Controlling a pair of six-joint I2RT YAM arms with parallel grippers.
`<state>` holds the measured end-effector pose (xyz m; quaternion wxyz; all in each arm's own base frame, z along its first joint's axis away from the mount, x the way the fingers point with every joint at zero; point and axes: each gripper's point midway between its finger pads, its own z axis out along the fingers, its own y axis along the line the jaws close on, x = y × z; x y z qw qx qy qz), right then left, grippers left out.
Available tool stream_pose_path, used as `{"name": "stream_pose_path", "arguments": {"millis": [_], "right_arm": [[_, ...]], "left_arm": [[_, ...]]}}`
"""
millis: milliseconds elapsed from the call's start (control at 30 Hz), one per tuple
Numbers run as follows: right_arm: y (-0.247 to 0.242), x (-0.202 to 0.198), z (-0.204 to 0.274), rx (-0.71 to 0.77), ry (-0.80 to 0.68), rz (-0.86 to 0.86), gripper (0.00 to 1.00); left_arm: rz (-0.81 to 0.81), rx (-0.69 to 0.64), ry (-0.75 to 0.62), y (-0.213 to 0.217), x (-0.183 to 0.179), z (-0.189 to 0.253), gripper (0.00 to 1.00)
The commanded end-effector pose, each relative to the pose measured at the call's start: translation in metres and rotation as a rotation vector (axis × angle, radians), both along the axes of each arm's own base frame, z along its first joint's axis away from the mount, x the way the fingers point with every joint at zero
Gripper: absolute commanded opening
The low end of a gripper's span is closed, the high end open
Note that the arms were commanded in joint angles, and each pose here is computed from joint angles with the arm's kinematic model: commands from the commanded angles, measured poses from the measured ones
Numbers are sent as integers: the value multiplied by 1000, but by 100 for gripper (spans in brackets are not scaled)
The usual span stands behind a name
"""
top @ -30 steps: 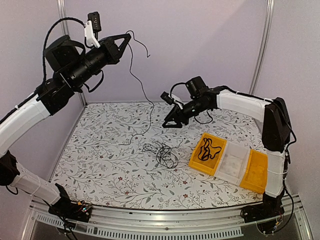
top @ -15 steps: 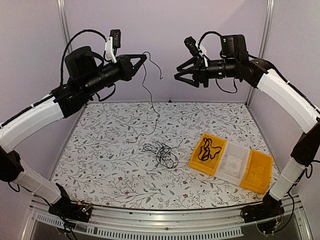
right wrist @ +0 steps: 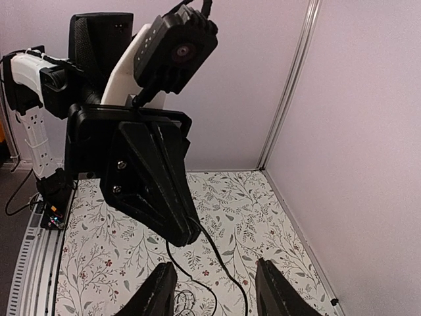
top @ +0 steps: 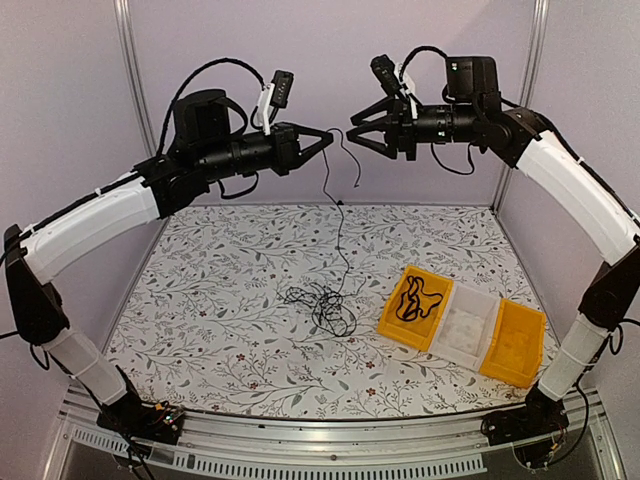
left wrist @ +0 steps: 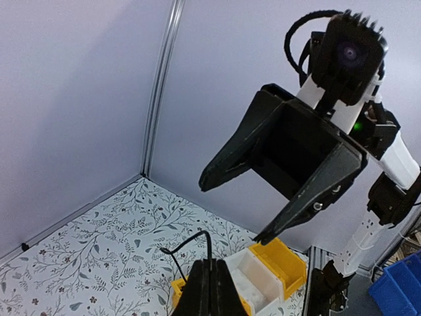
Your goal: Untangle the cables
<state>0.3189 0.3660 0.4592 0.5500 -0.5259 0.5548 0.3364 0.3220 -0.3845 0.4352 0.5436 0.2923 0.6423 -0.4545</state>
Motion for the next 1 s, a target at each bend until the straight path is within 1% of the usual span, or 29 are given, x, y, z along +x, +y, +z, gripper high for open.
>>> {"name": "stream_pose_path", "arguments": {"millis": [0,100,200,233,367,567,667,767,933,967], "right_arm": [[6,-3,-4,-7,15,25,44],[7,-4,-9,-11,35,36,42],[8,-5,-10,-8,47,44,31],[8,-6,-9,-5,48,49,29],[7,-9,-6,3,47,56,26],[9,-12,-15,-24,61,68,26],[10,-9,-19,-32,66,61,23],[10,-8,-18,-28,65,52,17],[8,-7,-14,-26,57,36,0],[7,-7,-13,-26,52,32,0]], "left_arm": [[-108,-1,-34,-11,-15,11,0],[-143,-1,-43,-15,-23,13,0],[-152,-1,-44,-17,-25,13,0],[-151,-1,-43,-18,-25,12,0],[-153,0,-40,-18,-25,11,0],[-166,-1,-36,-22,-28,11,0],[-173,1,-33,-24,-30,10,0],[-176,1,-33,-25,-31,9,0],[-170,2,-32,-24,-31,9,0],[-164,1,-31,-24,-30,9,0]]}}
